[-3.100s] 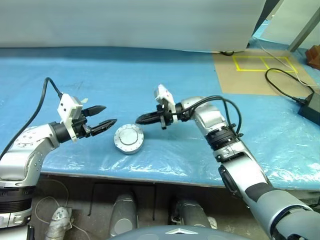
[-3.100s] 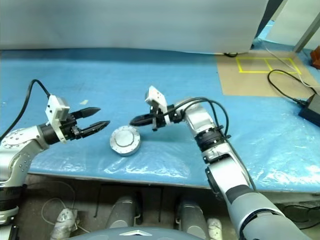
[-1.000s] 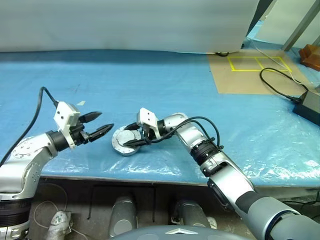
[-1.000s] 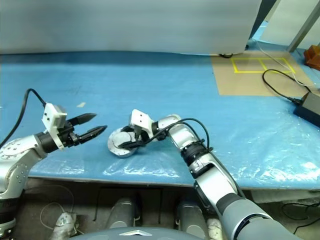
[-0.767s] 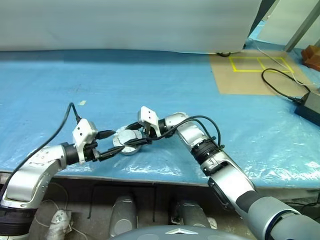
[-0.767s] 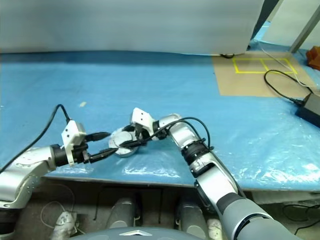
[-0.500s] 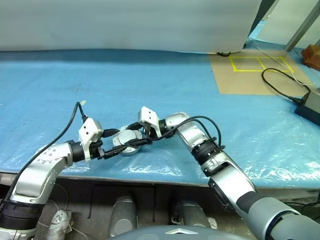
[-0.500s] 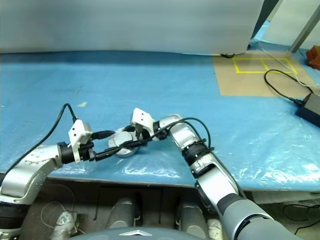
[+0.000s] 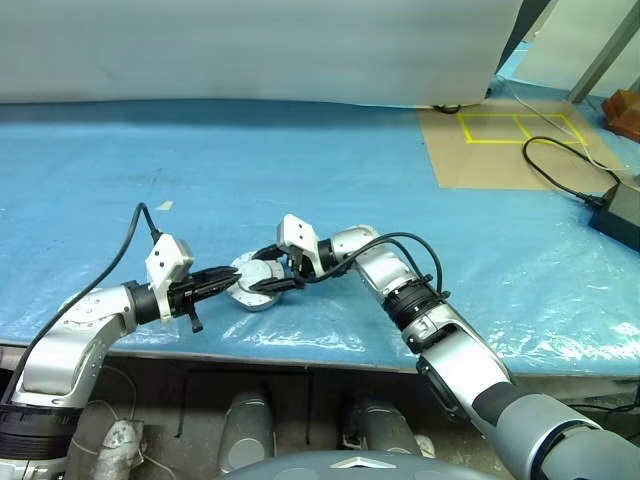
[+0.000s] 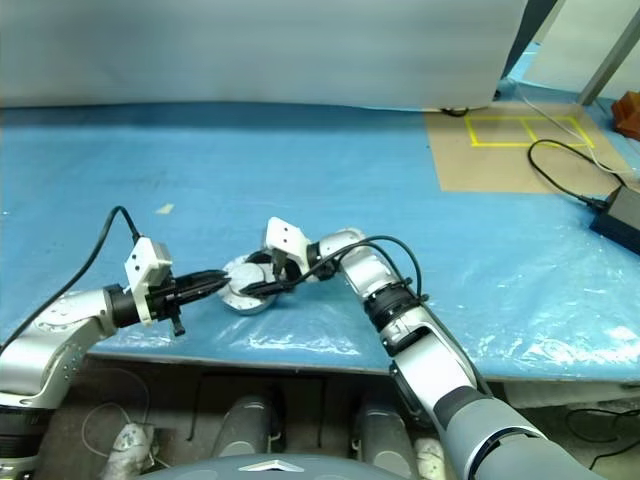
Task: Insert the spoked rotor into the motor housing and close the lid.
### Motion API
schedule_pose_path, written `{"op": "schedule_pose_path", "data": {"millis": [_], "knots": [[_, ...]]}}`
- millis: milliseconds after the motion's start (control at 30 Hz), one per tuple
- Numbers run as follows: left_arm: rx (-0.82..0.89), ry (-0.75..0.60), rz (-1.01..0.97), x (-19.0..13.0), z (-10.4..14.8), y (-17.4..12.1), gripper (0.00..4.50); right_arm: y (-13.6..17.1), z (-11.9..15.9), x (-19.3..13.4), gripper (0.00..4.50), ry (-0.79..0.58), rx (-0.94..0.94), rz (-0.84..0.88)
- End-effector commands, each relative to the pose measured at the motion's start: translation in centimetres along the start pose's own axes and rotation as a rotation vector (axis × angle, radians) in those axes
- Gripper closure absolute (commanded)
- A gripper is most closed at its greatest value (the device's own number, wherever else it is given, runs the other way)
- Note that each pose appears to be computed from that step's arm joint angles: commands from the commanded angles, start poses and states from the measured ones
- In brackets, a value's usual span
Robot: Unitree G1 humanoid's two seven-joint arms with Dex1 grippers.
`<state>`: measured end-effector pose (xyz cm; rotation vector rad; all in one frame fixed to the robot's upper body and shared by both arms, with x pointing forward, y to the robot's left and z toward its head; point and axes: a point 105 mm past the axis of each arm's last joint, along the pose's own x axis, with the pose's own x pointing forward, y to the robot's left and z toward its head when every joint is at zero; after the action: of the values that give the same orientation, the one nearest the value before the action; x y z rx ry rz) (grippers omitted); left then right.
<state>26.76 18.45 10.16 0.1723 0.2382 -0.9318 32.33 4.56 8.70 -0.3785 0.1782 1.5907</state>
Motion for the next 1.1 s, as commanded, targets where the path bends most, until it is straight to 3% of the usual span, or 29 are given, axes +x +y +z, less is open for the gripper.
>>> {"op": "schedule_pose_path", "data": {"millis": [33, 267, 567, 733, 1100], "knots": [[0.048, 0.067, -0.014, -0.4, -0.9, -0.4, 4.12, 0.4, -2.9, 0.0, 1.35, 0.098, 0.052, -0.003], [0.045, 0.096, -0.015, -0.5, -1.9, -0.4, 4.12, 0.5, -3.3, -0.2, 1.35, 0.105, 0.053, -0.004], [0.056, 0.054, -0.006, 1.5, -1.3, -0.1, 4.12, 0.4, -2.9, -0.2, 1.35, 0.085, 0.056, -0.014], [0.062, 0.051, 0.003, 1.5, -1.2, 0.1, 4.16, 0.3, -1.6, -0.4, 0.24, 0.029, 0.134, 0.016], [0.061, 0.043, 0.001, 1.5, -0.9, 0.0, 4.16, -2.2, 4.0, -4.8, 0.24, -0.083, 0.013, -0.086]]}}
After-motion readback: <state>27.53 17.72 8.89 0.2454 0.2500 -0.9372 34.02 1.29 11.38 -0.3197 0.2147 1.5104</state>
